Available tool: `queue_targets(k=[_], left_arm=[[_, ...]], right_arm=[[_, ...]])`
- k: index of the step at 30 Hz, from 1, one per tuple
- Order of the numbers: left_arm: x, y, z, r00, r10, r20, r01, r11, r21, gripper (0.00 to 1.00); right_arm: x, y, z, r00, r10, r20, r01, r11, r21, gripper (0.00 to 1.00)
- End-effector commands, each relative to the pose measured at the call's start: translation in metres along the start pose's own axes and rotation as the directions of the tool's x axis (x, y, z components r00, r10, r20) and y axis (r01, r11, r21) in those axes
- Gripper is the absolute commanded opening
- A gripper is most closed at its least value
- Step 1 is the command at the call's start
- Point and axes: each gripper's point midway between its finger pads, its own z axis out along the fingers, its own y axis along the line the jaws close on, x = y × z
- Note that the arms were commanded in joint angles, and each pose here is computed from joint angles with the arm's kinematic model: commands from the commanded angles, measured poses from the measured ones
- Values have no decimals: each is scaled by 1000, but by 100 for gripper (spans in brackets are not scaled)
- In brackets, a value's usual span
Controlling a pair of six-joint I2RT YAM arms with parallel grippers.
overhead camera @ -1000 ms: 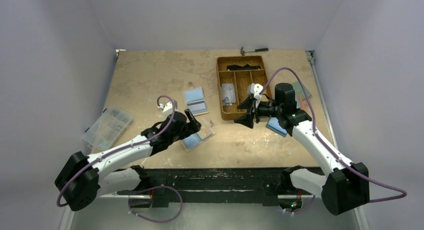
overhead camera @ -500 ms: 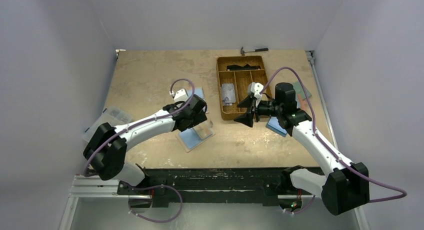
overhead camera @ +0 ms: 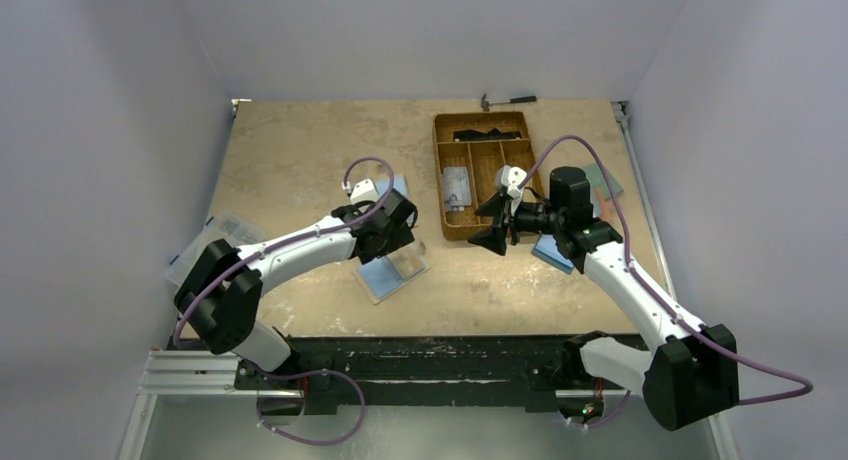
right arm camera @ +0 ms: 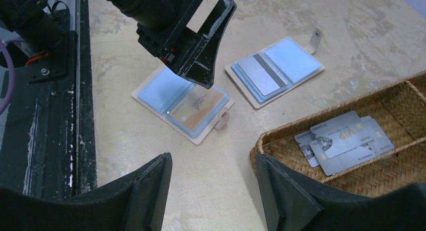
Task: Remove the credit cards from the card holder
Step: Remove the credit card from the card holder.
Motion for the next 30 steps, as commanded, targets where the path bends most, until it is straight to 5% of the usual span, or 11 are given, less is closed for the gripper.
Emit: queue_targets(k=[1, 30], left_arm=[[-7, -14, -3, 1000, -17, 14, 16, 1000, 22, 73], [14, -23, 22, 995, 55, -84, -59, 997, -47, 62]], right_arm=[[-8, -2, -4, 999, -32, 23, 32, 999, 25, 70], [-6, -3, -3, 999, -28, 19, 28, 999, 26, 71]])
